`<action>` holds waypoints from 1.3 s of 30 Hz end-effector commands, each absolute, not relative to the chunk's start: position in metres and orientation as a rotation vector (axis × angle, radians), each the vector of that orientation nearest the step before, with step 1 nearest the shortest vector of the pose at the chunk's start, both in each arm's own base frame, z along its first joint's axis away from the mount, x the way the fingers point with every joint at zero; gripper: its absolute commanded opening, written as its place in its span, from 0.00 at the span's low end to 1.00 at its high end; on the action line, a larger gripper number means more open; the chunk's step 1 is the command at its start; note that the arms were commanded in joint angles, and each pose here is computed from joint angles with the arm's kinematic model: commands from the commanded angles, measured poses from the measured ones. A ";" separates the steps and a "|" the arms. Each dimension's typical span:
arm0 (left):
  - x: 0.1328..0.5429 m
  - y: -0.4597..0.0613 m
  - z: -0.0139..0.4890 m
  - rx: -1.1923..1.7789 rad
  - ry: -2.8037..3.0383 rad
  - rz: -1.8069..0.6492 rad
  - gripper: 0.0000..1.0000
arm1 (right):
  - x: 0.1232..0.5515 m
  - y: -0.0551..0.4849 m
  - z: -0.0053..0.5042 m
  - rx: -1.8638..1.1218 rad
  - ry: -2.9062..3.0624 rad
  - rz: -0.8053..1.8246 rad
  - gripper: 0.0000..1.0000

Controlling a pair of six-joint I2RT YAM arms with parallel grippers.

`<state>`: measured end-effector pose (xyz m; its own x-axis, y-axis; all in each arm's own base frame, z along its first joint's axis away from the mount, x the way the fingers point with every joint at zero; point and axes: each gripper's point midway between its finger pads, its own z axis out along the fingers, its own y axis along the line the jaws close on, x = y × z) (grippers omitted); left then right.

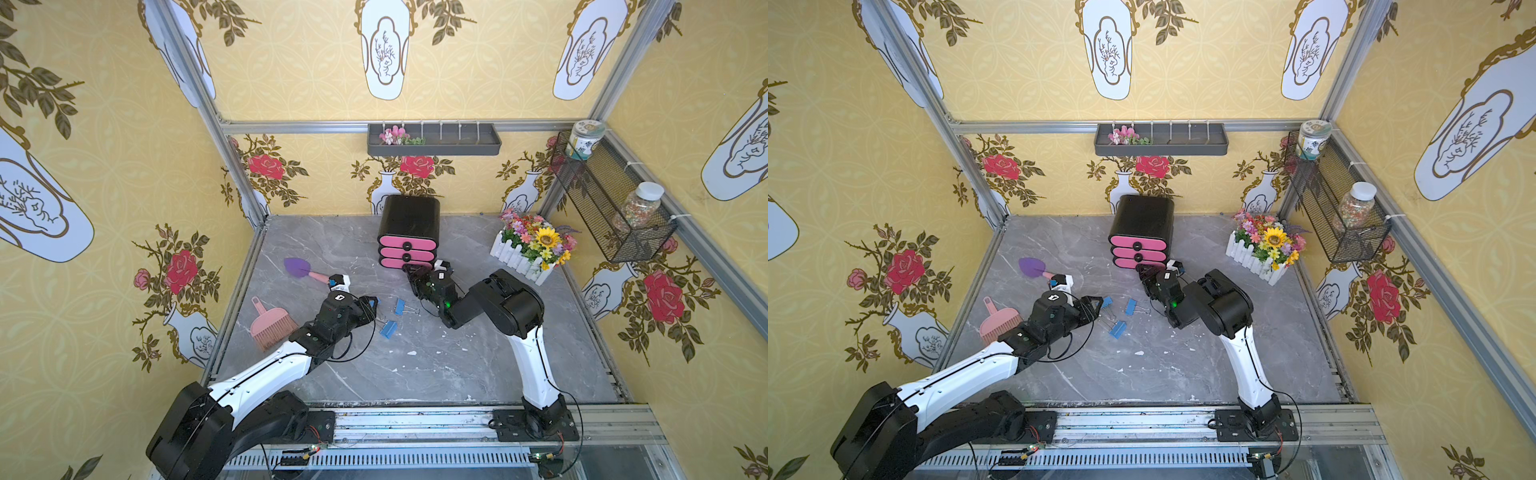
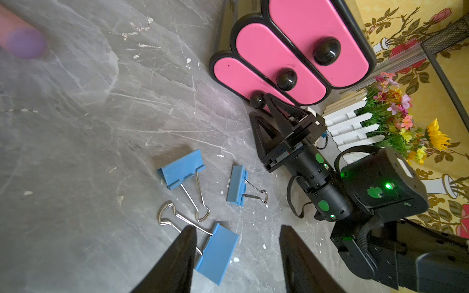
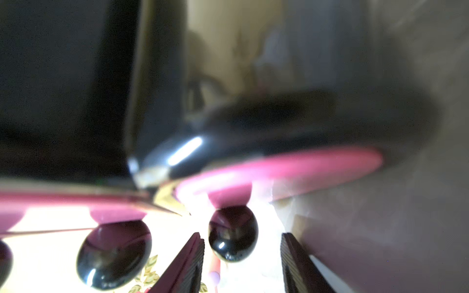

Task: Put the binder clips in the drawer according to color
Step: Open the drawer in the storage box.

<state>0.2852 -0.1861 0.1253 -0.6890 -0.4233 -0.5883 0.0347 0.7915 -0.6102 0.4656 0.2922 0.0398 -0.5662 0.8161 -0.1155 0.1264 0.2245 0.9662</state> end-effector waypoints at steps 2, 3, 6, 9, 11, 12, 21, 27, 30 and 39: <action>0.284 -0.187 0.125 -0.282 2.215 -0.786 0.58 | 0.469 0.290 0.030 0.900 1.856 1.355 0.51; 0.284 -0.187 0.124 -0.284 2.216 -0.786 0.58 | 0.470 0.291 0.031 0.900 1.849 1.359 0.50; 0.283 -0.187 0.123 -0.284 2.219 -0.787 0.58 | 0.473 0.293 0.032 0.901 1.839 1.367 0.48; 0.283 -0.187 0.122 -0.285 2.220 -0.791 0.58 | 0.475 0.296 0.032 0.901 1.833 1.374 0.47; 0.282 -0.186 0.122 -0.285 2.221 -0.792 0.59 | 0.476 0.297 0.031 0.903 1.830 1.376 0.46; 0.282 -0.186 0.122 -0.285 2.220 -0.793 0.59 | 0.477 0.297 0.031 0.903 1.829 1.375 0.45; 0.281 -0.186 0.122 -0.286 2.219 -0.798 0.59 | 0.479 0.295 0.026 0.921 1.825 1.366 0.39; 0.281 -0.186 0.121 -0.287 2.218 -0.795 0.59 | 0.475 0.296 0.026 0.915 1.829 1.369 0.36; 0.281 -0.186 0.120 -0.292 2.218 -0.796 0.60 | 0.470 0.299 0.026 0.907 1.833 1.374 0.35; 0.279 -0.183 0.120 -0.310 2.210 -0.806 0.60 | 0.443 0.303 0.026 0.884 1.859 1.380 0.35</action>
